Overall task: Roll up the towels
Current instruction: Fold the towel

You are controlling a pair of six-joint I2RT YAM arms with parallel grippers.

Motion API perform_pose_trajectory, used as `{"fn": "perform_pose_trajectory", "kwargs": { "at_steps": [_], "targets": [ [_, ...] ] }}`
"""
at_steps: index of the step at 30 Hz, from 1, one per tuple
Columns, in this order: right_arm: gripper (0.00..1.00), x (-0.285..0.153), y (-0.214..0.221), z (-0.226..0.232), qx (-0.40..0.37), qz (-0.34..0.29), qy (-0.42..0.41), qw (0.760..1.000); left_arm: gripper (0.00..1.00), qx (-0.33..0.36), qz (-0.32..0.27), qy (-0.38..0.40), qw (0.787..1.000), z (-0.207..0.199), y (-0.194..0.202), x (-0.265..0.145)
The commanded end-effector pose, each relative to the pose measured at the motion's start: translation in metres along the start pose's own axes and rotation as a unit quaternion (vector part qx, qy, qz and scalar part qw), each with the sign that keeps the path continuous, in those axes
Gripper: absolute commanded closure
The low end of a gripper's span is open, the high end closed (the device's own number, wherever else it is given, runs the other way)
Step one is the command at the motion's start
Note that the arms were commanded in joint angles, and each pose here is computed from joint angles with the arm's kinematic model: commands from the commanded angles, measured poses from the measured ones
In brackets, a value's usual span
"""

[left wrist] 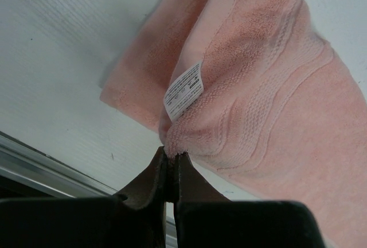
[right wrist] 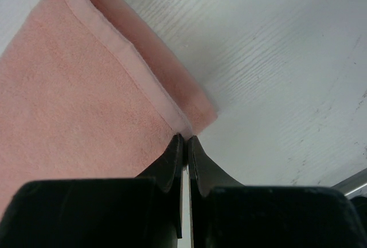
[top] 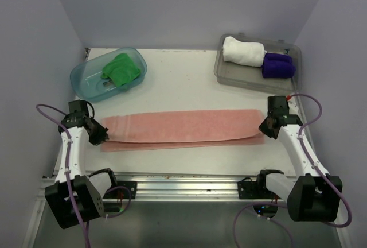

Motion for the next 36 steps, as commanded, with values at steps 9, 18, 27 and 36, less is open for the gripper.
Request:
{"fn": "perform_pose_trajectory", "kwargs": {
  "at_steps": [9,18,27,36],
  "targets": [
    [1.0,0.02,0.017,-0.012,0.004,0.027,0.032,0.999,1.0,-0.019,0.02,-0.012,1.0,0.007,0.014,0.009],
    [1.0,0.02,0.014,-0.016,0.004,0.012,0.042,0.999,1.0,-0.025,0.021,-0.026,0.999,0.01,0.016,0.006],
    [0.74,0.019,0.014,-0.015,-0.004,0.02,0.041,0.999,0.78,-0.025,0.024,-0.043,0.999,0.013,0.013,0.007],
    [0.42,0.008,-0.011,0.007,-0.018,-0.01,0.0,1.0,0.56,0.004,-0.118,0.065,0.991,-0.031,-0.058,-0.042]
  ]
}}
Point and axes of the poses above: each gripper's point midway between its finger pads, its own x axis out along the fingers, its own z axis along the line the jaws close on, y = z × x, the point moved 4 cm from there along -x, back along the fingers, and after that the axes turned 12 degrees about x, right-handed, at the moved point
